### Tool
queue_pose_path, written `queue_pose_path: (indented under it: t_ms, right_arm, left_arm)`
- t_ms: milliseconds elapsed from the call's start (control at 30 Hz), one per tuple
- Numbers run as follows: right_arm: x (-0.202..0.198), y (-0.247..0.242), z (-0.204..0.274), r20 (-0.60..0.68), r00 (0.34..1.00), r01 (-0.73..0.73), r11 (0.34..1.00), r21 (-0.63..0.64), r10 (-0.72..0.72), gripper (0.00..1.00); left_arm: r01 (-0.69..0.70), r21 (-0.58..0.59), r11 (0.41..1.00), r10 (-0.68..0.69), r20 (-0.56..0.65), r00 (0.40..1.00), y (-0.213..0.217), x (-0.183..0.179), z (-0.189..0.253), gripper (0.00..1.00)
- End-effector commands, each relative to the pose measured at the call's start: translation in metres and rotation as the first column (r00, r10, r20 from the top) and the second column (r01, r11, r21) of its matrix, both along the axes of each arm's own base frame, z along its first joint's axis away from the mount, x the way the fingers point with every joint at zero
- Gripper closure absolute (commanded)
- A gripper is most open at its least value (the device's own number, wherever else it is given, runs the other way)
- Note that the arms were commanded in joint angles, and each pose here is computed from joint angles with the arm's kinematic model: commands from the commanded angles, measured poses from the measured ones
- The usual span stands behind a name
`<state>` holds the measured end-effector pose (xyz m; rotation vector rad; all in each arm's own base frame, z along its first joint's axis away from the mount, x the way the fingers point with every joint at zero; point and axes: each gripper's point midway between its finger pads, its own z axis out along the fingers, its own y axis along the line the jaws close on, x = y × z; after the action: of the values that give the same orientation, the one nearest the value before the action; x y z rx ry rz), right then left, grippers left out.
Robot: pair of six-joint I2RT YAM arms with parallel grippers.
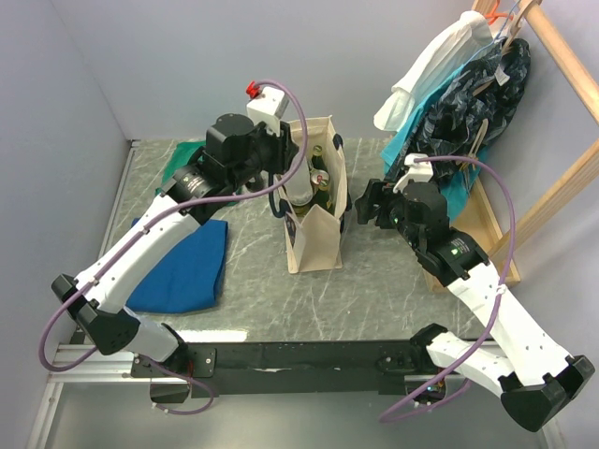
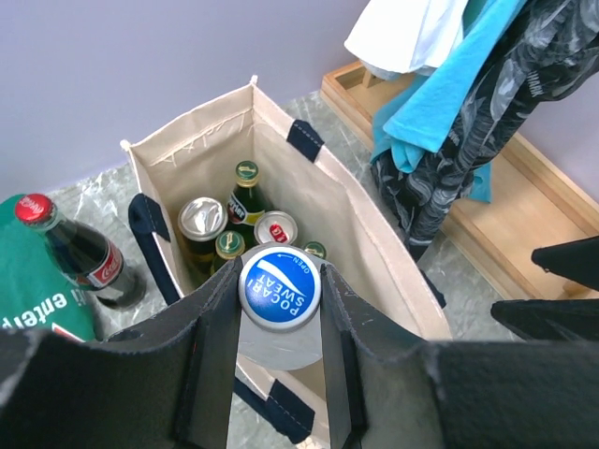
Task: Take the beverage out of the canvas bag
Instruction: Take out the drink from the canvas bag.
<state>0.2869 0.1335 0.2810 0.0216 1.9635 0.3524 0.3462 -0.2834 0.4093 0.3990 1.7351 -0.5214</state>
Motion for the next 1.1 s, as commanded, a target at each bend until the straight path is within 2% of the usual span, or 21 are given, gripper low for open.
queue_pose_path:
  t_ms: [0, 400, 767, 1067]
  right_arm:
    - [0.005, -0.001, 0.007, 0.041, 0.999, 0.013, 1.0, 0.0, -0.013, 0.1]
    - [0.007, 0.001, 0.01, 0.046, 0.999, 0.006, 1.0, 0.004, -0.007, 0.08]
    - [0.005, -0.002, 0.006, 0.047, 0.999, 0.02, 1.0, 0.002, -0.021, 0.0]
    - [0.004, -0.006, 0.008, 0.068, 0.997, 0.031, 1.0, 0.002, -0.031, 0.0]
  left_arm:
    - [0.006, -0.261, 0.965, 0.066, 0.266, 0.962, 0.023, -0.019, 0.114, 0.99]
    - [0.015, -0.292, 0.956, 0.079, 0.305, 0.949, 0.032, -0.028, 0.127, 0.99]
    - [0.004, -0.332, 0.943, 0.124, 0.363, 0.924, 0.053, -0.043, 0.148, 0.99]
    - [0.0, -0.369, 0.929, 0.154, 0.388, 0.909, 0.069, -0.056, 0.16, 0.99]
